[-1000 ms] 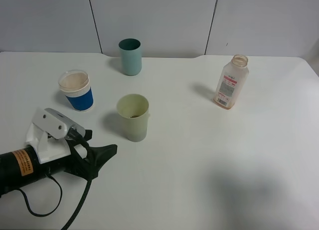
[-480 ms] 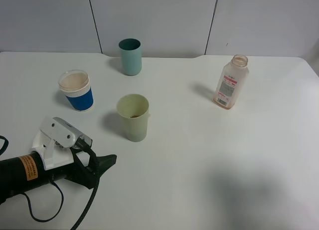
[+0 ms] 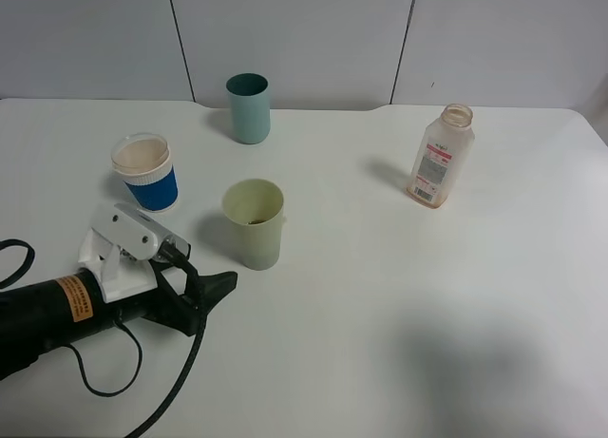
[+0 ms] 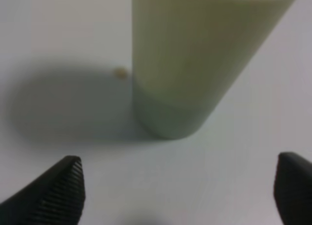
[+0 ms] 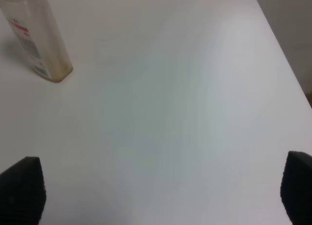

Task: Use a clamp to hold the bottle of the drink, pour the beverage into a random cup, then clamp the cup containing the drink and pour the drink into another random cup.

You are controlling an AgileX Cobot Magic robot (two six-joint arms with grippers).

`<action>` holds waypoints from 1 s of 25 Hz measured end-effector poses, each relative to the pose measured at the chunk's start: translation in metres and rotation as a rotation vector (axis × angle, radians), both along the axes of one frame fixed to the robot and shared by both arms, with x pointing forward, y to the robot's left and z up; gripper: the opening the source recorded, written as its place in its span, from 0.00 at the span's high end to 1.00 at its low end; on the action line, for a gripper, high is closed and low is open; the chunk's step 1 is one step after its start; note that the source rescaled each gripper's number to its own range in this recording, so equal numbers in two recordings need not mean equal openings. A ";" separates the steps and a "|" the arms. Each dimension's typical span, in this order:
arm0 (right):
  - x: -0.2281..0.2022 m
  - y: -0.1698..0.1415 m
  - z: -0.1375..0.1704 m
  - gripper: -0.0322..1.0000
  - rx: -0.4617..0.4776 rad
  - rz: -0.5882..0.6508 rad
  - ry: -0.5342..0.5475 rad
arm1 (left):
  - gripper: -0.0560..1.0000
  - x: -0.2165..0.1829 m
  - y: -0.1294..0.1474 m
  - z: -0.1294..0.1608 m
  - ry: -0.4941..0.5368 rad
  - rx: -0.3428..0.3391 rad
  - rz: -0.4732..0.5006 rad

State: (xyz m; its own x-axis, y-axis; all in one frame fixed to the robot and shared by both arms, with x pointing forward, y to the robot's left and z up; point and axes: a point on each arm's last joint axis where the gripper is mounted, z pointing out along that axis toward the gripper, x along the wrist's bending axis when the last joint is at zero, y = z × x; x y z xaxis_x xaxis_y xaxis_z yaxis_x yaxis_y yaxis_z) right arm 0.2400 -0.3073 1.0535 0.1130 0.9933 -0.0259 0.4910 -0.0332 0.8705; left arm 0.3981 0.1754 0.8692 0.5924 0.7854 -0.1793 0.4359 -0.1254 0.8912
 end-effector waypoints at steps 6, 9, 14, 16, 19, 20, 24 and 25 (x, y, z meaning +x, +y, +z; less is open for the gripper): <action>0.000 0.000 0.000 0.07 0.000 0.000 0.000 | 0.23 0.008 -0.006 -0.003 -0.017 0.007 -0.004; 0.000 0.000 0.000 0.07 0.000 0.000 0.000 | 0.23 0.012 -0.008 -0.006 -0.017 0.011 -0.005; 0.000 0.000 0.000 0.07 0.000 0.000 0.000 | 0.23 0.019 -0.014 -0.005 -0.034 0.000 -0.006; 0.000 0.000 0.000 0.07 0.000 0.000 0.000 | 0.23 0.022 -0.015 -0.005 -0.042 -0.006 -0.005; 0.000 0.000 0.000 0.07 0.000 0.000 0.000 | 0.23 0.024 -0.018 -0.004 -0.051 -0.011 -0.008; 0.000 0.000 0.000 0.07 0.000 0.000 0.000 | 0.23 0.025 -0.018 -0.003 -0.055 -0.013 -0.008; 0.000 0.000 0.000 0.07 0.000 0.000 0.000 | 0.23 0.026 -0.020 -0.003 -0.059 -0.016 -0.018; 0.000 0.000 0.000 0.07 0.000 0.000 0.000 | 0.23 0.025 -0.020 -0.003 -0.059 -0.016 -0.023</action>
State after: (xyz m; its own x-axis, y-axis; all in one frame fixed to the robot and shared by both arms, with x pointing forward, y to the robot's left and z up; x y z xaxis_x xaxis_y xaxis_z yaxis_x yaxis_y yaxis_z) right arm 0.2400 -0.3073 1.0535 0.1130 0.9933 -0.0259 0.4910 -0.0332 0.8705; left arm 0.4236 0.1554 0.8664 0.6202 0.7688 -0.1558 0.3797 -0.1204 0.9172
